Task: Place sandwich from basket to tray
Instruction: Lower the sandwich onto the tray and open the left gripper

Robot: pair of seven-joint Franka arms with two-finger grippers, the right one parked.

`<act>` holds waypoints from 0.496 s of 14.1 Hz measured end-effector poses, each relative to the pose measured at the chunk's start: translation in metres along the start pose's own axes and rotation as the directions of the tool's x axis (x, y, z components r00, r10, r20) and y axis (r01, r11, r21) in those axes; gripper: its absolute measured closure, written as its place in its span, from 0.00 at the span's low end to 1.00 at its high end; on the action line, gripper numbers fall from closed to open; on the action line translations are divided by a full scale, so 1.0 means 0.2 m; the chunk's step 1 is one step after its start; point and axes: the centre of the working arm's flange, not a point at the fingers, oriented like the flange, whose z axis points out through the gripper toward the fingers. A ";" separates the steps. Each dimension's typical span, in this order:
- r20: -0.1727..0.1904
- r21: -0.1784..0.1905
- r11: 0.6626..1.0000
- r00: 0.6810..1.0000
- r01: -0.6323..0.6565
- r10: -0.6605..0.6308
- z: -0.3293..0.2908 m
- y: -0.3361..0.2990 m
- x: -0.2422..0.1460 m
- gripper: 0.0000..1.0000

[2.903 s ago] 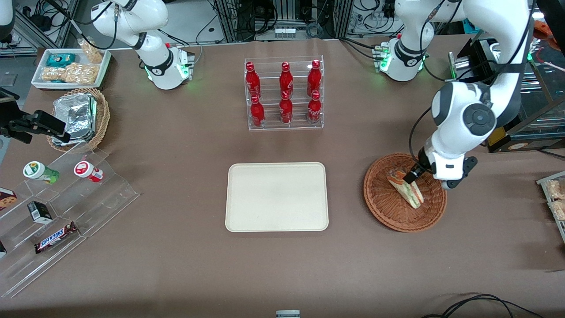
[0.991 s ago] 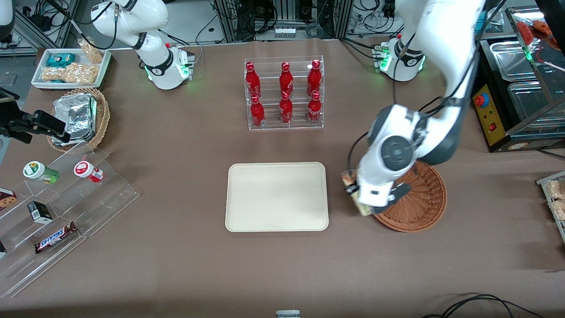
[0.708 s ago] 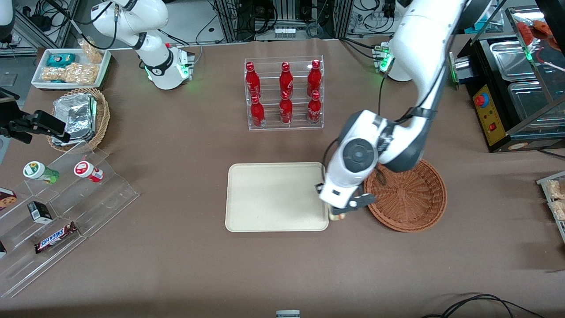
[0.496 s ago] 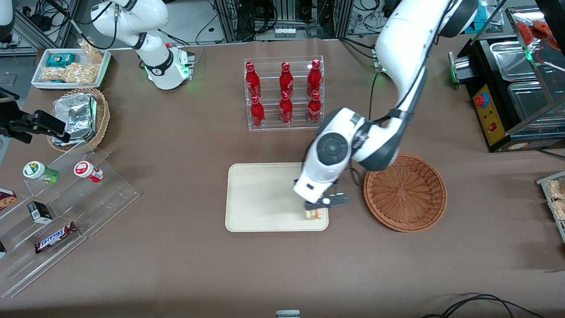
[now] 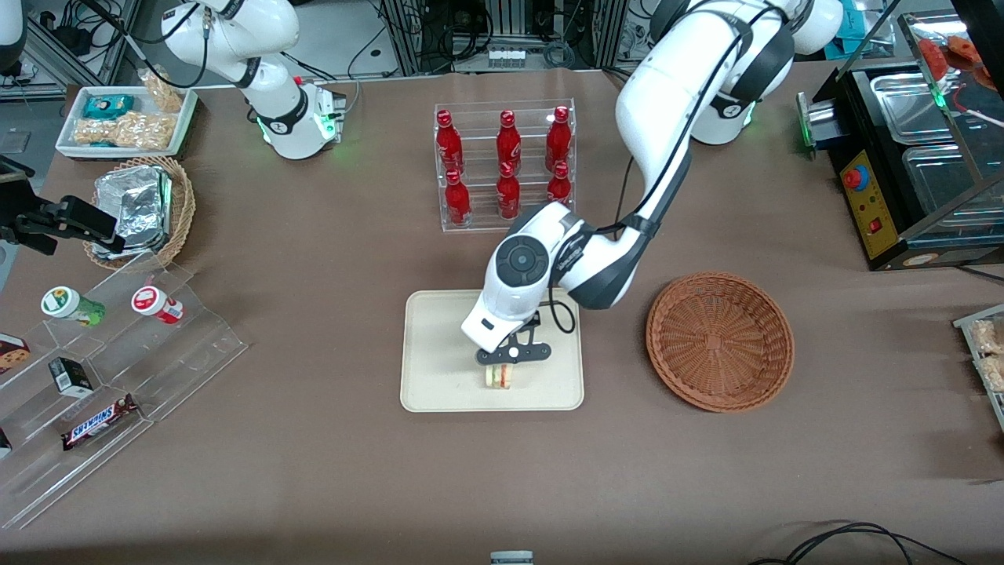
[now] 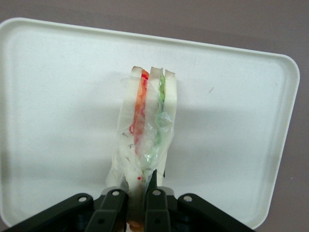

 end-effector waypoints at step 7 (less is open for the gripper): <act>0.011 -0.014 0.998 0.998 0.055 -0.055 0.11 0.06 -0.03 0.78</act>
